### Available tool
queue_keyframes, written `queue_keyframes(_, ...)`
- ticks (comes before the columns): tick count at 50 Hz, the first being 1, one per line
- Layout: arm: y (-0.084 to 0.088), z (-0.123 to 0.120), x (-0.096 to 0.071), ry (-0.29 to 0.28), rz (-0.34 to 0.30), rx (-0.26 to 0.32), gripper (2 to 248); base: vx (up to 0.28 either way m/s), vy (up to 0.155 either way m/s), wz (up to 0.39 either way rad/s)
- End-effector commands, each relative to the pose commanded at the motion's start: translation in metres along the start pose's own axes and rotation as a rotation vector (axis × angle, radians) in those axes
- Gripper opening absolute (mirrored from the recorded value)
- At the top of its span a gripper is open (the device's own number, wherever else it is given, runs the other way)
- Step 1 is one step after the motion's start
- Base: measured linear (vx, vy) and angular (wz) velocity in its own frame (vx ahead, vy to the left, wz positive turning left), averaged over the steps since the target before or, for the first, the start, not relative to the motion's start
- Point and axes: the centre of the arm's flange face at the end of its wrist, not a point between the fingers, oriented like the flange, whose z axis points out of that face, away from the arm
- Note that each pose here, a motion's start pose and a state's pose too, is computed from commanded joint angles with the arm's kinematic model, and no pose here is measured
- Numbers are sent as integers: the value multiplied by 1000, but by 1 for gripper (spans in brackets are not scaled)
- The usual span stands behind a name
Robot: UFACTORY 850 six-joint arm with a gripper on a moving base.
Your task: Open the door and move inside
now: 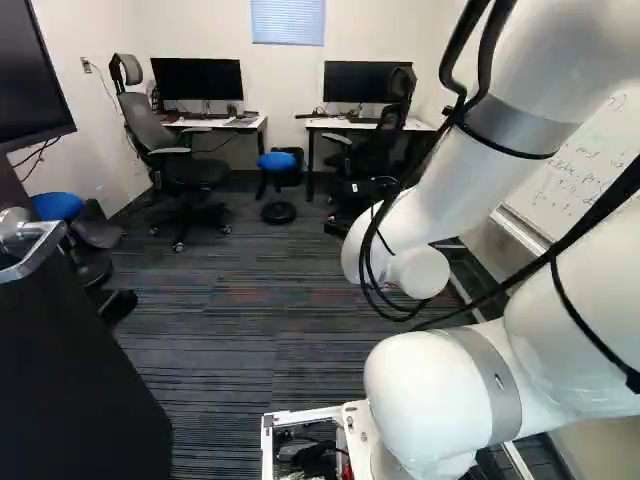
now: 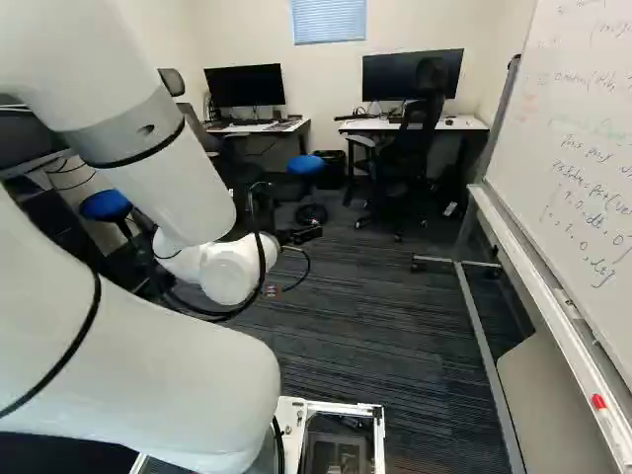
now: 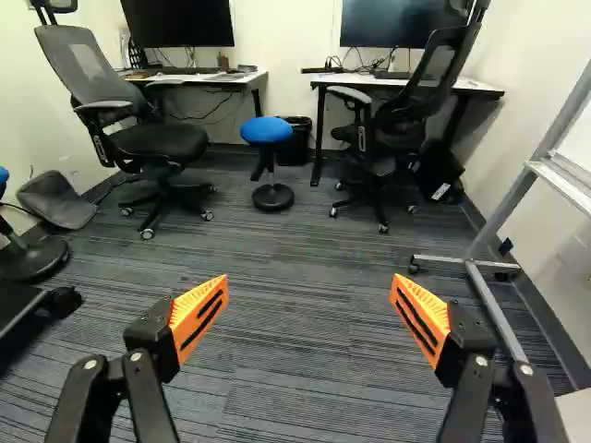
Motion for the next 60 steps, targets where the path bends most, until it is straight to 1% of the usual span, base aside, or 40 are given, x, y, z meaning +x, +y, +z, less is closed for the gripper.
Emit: queue_keyframes(60, 0, 0, 0, 0, 0, 0, 247, 173, 6, 10)
